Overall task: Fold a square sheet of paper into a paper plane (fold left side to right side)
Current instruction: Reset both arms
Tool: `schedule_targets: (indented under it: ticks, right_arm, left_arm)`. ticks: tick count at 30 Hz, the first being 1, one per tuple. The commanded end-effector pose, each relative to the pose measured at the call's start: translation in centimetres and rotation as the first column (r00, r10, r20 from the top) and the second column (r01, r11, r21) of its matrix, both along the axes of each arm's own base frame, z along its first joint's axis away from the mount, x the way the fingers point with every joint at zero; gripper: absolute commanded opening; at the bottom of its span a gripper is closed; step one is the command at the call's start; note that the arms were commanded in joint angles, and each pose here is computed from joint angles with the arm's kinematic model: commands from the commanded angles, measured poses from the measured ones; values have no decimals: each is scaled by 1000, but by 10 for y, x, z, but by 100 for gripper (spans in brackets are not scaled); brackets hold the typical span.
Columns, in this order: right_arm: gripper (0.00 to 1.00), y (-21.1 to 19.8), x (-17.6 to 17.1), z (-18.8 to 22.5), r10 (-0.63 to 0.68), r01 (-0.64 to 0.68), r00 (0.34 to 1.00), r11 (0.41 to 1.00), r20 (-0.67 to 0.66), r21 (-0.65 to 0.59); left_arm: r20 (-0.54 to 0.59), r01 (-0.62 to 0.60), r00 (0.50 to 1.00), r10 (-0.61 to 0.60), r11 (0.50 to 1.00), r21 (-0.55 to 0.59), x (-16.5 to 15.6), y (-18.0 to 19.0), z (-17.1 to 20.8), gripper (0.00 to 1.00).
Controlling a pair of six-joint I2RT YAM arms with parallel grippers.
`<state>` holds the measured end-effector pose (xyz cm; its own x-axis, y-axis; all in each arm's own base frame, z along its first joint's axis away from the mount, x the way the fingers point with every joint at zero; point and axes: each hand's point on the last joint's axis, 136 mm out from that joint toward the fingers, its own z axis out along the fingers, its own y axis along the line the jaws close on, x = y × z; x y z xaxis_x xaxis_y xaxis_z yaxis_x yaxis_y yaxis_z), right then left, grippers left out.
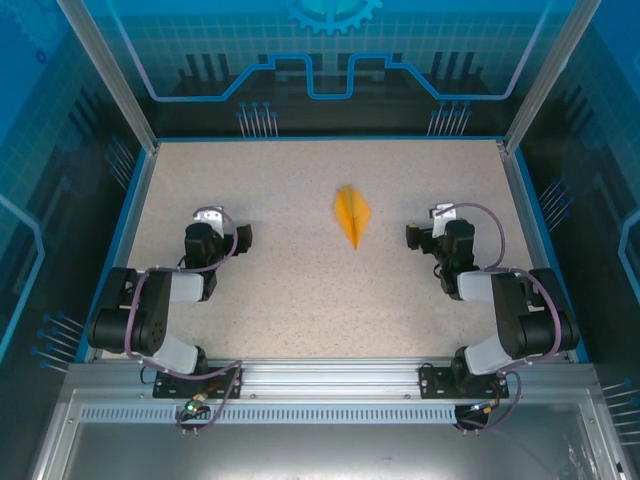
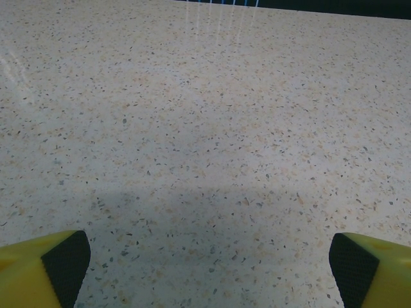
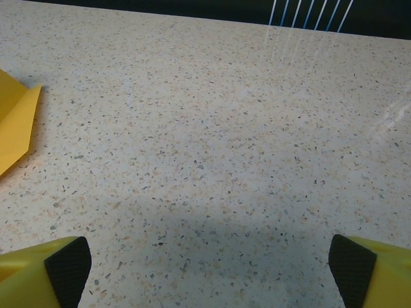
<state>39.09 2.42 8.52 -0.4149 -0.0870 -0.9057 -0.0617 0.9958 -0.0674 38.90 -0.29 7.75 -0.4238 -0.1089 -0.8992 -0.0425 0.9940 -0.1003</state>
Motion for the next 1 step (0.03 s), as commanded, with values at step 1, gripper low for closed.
schedule_targets:
  ticks: [1]
  right_arm:
    - [99, 1, 6, 9, 16, -16, 999, 1000, 33, -5]
  left_arm:
    - [44, 22, 999, -22, 1000, 5, 8, -1, 14, 99]
